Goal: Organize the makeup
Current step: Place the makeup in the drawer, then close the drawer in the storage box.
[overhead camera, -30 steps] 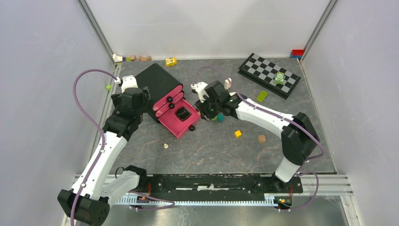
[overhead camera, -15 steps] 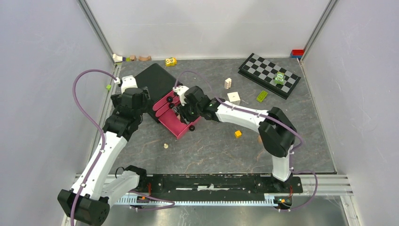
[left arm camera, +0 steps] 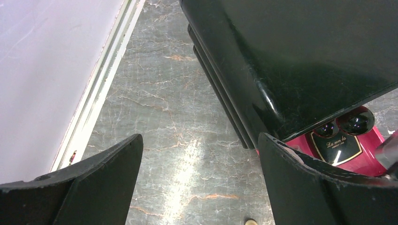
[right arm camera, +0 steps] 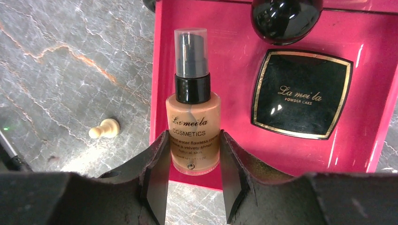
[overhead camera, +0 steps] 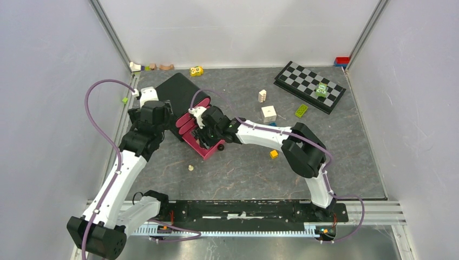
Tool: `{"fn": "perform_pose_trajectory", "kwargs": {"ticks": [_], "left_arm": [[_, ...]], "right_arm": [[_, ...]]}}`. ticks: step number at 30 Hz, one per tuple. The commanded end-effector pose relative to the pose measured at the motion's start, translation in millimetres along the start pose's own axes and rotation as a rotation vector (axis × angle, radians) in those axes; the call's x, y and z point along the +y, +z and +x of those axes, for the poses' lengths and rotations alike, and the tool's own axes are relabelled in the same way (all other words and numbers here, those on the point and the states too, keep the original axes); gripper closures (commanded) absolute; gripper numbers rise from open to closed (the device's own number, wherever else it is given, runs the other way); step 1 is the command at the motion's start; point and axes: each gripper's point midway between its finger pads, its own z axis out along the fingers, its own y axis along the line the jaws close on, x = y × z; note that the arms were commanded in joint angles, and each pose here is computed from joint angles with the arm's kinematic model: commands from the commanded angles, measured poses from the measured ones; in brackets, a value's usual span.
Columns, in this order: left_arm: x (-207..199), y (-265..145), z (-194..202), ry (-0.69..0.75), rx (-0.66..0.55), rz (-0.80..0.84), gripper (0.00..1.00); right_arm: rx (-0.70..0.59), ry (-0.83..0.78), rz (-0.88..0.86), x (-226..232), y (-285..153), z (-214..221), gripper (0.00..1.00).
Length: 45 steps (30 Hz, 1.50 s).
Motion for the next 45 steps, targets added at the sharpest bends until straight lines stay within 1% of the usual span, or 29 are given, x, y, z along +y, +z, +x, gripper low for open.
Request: {"fn": "perform_pose_trajectory", "kwargs": {"ticks": [1,7,9,11,13,20,23,28,32,34,37,40,42,45], "left_arm": [[1,1,-6,-0.041,-0.017,-0.012,0.02],[-2,2,-5,-0.037,-0.01,-0.004,0.02],[-2,2,-5,-0.036,-0.009,-0.003,0.02],[-2,2,-5,-0.034,-0.008,-0.001,0.02],[-3,2,-4,-0.034,-0.006,0.001,0.02],[-3,3,-4,-0.032,-0.005,0.0,0.02],[-3,2,-4,-0.031,-0.005,0.0,0.02],[-2,2,-4,-0.031,-0.005,-0.002,0.02],[-2,2,-4,-0.031,-0.007,-0.005,0.02],[-2,3,-3,-0.03,-0.003,-0.003,0.02],[-5,3,-2,-0.026,0.003,0.008,0.02],[-6,4,-1,-0.023,0.009,0.012,0.02],[-7,5,0,-0.021,0.013,0.012,0.02],[-9,7,2,-0.014,0.023,0.016,0.02]], "right_arm": [[-0.078,-0.005,-0.003,5,5,-28,0.65],[-0.055,-0.015,-0.004,5,13,-24,0.63],[-0.047,-0.016,-0.002,5,16,-23,0.59],[-0.043,-0.014,-0.004,5,17,-22,0.52],[-0.045,-0.012,-0.012,7,17,-22,0.5],[-0.047,-0.01,-0.013,8,15,-23,0.47],[-0.066,-0.013,-0.012,9,8,-30,0.46],[-0.148,-0.032,-0.003,12,-22,-59,0.45],[-0.236,-0.053,-0.009,18,-54,-83,0.44],[-0.271,-0.066,0.016,15,-72,-88,0.42],[-0.279,-0.088,0.158,-11,-95,-83,0.38],[-0.248,-0.103,0.31,-43,-117,-66,0.34],[-0.216,-0.11,0.354,-59,-129,-50,0.3],[-0.16,-0.079,0.376,-82,-139,-15,0.29]]}}
